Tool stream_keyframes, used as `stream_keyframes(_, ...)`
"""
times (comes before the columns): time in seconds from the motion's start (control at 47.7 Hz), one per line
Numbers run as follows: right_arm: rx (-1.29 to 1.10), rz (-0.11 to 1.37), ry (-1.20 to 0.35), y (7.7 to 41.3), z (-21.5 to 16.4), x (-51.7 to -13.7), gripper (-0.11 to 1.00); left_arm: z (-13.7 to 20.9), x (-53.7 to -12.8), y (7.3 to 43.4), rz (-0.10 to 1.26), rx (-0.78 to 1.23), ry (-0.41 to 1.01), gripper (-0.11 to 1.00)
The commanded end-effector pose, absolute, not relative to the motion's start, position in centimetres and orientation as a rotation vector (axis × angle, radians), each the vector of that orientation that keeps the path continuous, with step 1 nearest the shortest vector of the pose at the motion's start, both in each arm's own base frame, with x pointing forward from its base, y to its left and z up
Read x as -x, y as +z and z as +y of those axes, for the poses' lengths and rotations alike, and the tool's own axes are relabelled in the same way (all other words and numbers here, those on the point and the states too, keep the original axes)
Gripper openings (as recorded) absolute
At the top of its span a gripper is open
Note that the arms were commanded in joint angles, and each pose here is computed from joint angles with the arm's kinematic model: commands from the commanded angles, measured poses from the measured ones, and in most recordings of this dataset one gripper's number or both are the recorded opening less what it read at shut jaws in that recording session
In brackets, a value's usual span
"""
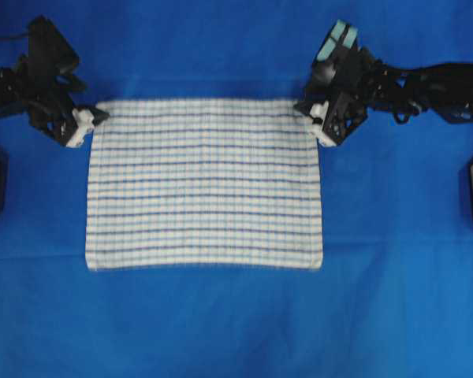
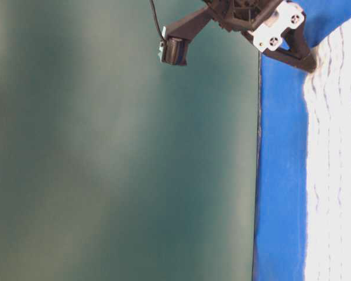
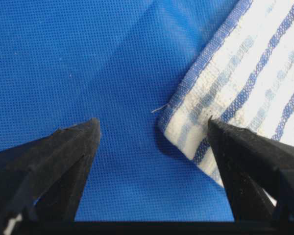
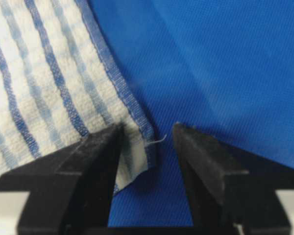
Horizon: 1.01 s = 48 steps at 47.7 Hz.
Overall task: Fold the blue towel.
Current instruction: 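Lift far edge with both grippers and fold it toward the near edge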
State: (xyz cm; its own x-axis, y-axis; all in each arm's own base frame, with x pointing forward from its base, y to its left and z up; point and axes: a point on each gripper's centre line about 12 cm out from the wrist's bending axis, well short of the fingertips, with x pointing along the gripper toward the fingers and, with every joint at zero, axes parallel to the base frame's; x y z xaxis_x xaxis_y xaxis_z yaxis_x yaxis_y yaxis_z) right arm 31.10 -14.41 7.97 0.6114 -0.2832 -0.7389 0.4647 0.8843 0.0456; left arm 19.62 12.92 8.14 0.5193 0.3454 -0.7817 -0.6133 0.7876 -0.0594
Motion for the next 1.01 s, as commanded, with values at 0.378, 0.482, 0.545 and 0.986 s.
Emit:
stream_keyframes(0.378,-0.23,0.806,-0.422,8.3,-14.2,-31.5,0.04,11.7,-21.3,7.8,0.906,0.302,0.5,0.03)
stream_keyframes(0.482,-0.229,0.8,-0.422,8.5,-14.2,-31.6,0.04,11.7,-21.4,8.1,0.919,0.3,0.495,0.03)
stream_keyframes(0.545,-0.229,0.79,-0.424,8.9,-14.3,-31.6,0.04,11.8,-21.4,8.4,0.923,0.302,0.496,0.03)
stream_keyframes(0.986,-0.214,0.697,-0.438,12.3,-14.7,-31.4,0.04,12.4,-22.4,12.4,0.853,0.23,0.476,0.03)
